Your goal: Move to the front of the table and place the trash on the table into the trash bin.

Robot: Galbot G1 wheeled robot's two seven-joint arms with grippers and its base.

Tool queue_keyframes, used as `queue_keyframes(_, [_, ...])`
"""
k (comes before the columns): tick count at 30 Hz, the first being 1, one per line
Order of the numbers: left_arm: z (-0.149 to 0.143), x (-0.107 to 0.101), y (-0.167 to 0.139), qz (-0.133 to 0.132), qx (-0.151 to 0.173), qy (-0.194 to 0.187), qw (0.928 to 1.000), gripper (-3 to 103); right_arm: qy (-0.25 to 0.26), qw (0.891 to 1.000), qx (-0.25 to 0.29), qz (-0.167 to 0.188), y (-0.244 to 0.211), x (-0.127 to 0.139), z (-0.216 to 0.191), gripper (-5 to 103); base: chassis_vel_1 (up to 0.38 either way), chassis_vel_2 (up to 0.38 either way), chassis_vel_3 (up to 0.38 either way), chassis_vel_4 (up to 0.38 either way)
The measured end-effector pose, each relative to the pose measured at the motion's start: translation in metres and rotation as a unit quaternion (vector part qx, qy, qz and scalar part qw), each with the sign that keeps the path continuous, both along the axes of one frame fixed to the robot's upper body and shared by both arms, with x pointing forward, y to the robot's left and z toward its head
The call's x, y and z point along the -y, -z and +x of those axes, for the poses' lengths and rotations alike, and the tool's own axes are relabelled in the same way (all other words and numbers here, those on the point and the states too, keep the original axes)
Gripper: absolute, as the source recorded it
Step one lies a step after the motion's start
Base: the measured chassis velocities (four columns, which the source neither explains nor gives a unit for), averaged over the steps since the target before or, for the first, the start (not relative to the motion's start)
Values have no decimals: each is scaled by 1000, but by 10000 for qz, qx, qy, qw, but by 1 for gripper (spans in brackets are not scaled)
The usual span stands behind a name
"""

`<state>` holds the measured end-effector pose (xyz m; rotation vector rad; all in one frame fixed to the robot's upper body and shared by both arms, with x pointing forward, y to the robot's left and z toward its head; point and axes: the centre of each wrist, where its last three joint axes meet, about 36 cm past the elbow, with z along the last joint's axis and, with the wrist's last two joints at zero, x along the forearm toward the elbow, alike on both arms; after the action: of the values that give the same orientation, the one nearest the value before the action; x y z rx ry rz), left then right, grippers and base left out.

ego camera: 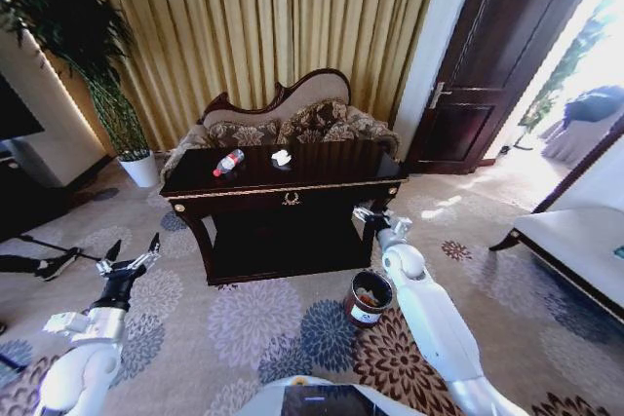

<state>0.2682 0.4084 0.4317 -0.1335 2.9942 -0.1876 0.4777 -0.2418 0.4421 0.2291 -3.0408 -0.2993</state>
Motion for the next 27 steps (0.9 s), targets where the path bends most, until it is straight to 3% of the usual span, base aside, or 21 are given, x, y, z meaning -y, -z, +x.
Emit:
queue_keyframes(8, [-1,-3,-4,37,11,-32,10000,100,-561,9982,215,66,-30,-21,-15,100,0,0,0,0])
queue_keyframes(17, [0,1,-2,10,2,6,10000,100,-528,9985,157,-28,-24,-17,-14,100,-12,12,19,-15])
queue_keyframes(27, [2,1,-2,12,-4,25,10000,100,-568,9982,172,-44,-25,-19,-17,100,-153,135,144,-146])
